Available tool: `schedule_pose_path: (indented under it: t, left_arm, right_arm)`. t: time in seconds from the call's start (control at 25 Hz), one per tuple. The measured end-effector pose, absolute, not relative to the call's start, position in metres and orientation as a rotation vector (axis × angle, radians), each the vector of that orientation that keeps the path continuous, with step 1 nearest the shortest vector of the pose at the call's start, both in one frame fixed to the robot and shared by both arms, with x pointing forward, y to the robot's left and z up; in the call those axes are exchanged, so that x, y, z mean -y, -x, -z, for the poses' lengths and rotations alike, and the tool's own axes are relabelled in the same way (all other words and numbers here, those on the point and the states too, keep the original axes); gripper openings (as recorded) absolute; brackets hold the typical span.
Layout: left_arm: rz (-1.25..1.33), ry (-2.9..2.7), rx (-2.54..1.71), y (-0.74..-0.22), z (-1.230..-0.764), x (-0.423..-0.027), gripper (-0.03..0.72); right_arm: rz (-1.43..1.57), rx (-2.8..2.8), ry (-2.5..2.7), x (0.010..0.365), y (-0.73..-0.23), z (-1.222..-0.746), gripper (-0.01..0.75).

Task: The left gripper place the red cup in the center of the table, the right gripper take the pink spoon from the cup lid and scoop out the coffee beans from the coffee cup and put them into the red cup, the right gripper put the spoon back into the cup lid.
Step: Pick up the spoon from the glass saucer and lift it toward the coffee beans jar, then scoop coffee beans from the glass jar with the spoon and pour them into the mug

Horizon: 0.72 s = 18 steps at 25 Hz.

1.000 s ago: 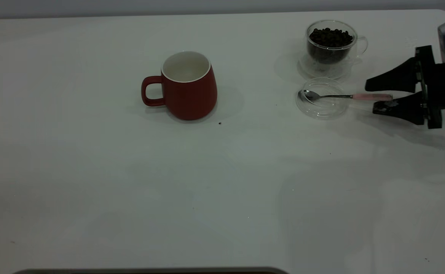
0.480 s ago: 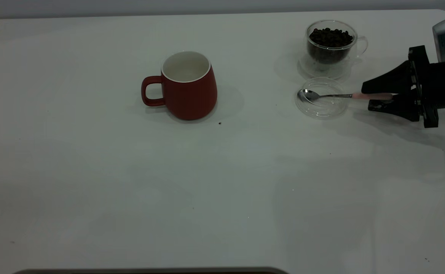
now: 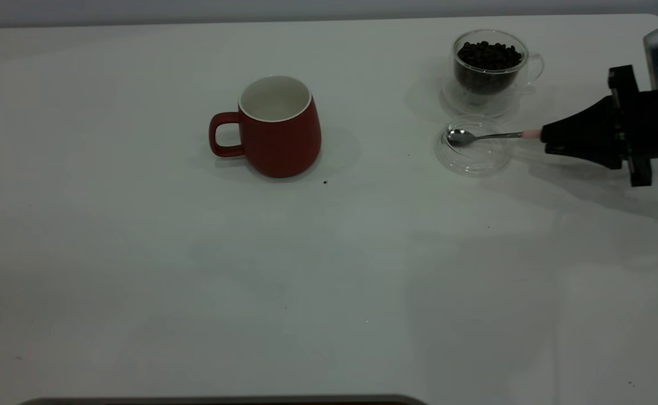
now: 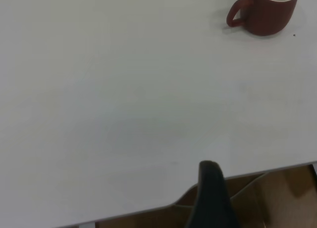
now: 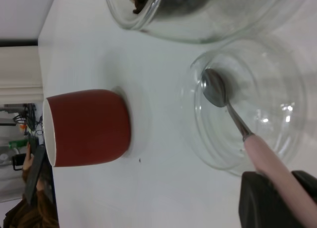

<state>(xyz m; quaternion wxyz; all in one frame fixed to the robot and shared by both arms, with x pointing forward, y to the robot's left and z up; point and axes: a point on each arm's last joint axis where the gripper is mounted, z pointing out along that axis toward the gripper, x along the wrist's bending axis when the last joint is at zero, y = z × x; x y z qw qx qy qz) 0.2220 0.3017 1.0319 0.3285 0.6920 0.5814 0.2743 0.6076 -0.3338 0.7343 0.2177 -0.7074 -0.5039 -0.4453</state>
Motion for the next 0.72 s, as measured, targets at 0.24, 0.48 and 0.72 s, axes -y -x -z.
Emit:
schedule_pose_path:
  t: [0.24, 0.48, 0.72]
  left_arm:
    - [-0.718, -1.811, -1.522, -0.222, -1.032, -0.302, 0.587]
    - [-0.718, -1.811, -1.522, -0.222, -1.032, -0.302, 0.587]
    - [-0.718, -1.811, -1.522, -0.222, -1.032, -0.302, 0.587]
  right_arm:
    - [1.216, 1.527, 1.92, 0.351, -0.609, -0.766, 0.101]
    - [1.188, 1.712, 1.776, 0.347, -0.612, -0.818, 0.101]
    - [1.313, 1.849, 1.676, 0.327, -0.643, -0.866, 0.101]
